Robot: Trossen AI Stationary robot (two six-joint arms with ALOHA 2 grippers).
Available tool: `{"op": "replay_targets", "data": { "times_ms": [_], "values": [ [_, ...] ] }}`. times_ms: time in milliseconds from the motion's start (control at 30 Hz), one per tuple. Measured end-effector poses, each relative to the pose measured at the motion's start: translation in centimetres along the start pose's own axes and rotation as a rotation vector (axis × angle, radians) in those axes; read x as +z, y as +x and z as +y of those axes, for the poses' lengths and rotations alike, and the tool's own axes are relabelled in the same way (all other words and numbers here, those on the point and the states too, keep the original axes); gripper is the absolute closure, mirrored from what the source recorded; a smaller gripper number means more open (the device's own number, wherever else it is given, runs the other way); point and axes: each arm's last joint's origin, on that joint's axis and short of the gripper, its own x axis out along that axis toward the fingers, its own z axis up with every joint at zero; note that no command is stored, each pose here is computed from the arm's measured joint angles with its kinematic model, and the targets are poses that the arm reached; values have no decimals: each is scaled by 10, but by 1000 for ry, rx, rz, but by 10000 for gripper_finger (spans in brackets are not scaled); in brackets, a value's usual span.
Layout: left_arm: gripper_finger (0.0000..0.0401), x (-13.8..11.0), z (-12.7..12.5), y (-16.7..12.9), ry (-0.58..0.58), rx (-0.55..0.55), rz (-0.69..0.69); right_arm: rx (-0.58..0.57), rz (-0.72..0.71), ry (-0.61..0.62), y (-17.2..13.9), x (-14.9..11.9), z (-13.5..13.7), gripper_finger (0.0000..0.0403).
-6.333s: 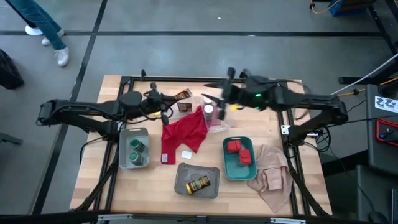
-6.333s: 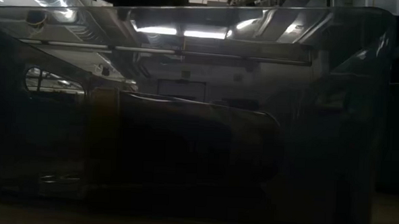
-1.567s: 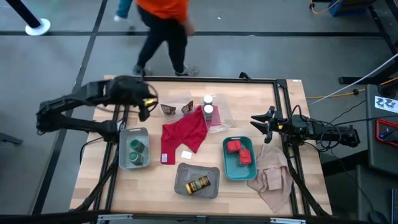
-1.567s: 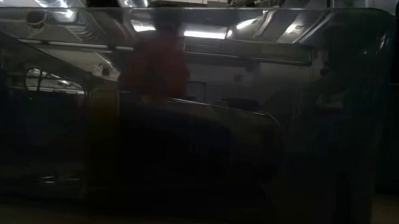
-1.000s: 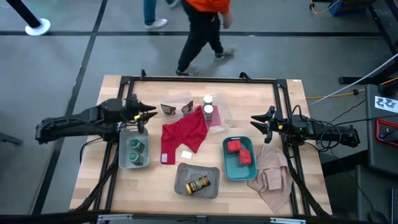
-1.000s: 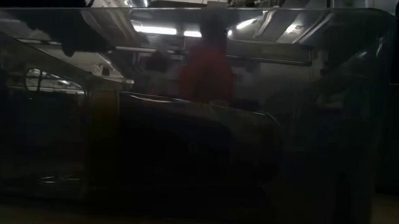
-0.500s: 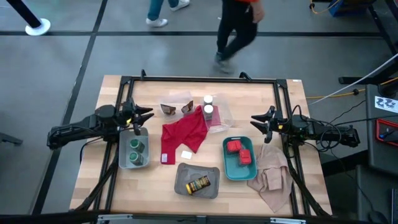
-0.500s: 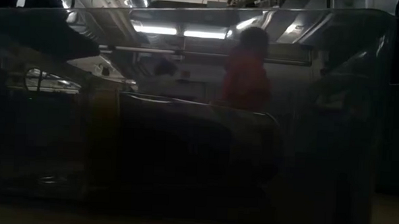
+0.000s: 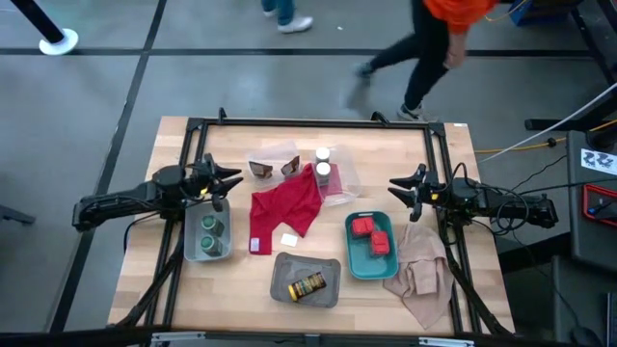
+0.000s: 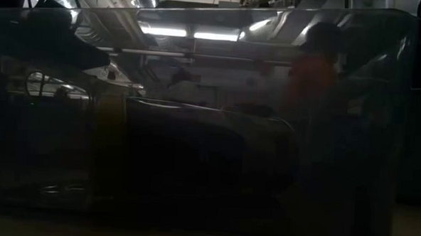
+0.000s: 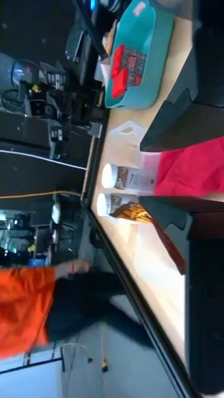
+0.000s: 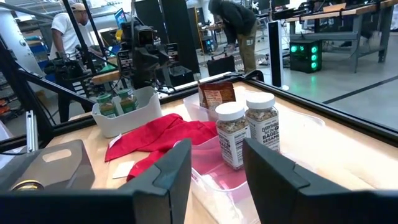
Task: Sort spices by type
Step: Return to Home Position
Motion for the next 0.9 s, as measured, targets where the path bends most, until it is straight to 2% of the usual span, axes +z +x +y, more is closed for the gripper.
{"op": "replay_targets", "data": {
  "times_ms": [333,633,900],
  "values": [
    [292,-2,-3,1,7,-41,-16,3,2,1,0,0,0,260],
    [292,-3,-8,0,8,-134,-11,81,25,1,0,-1,2,260],
    [292,-7,-10,2,34,-165,-33,82,27,0,0,-1,2,260]
  ]
}}
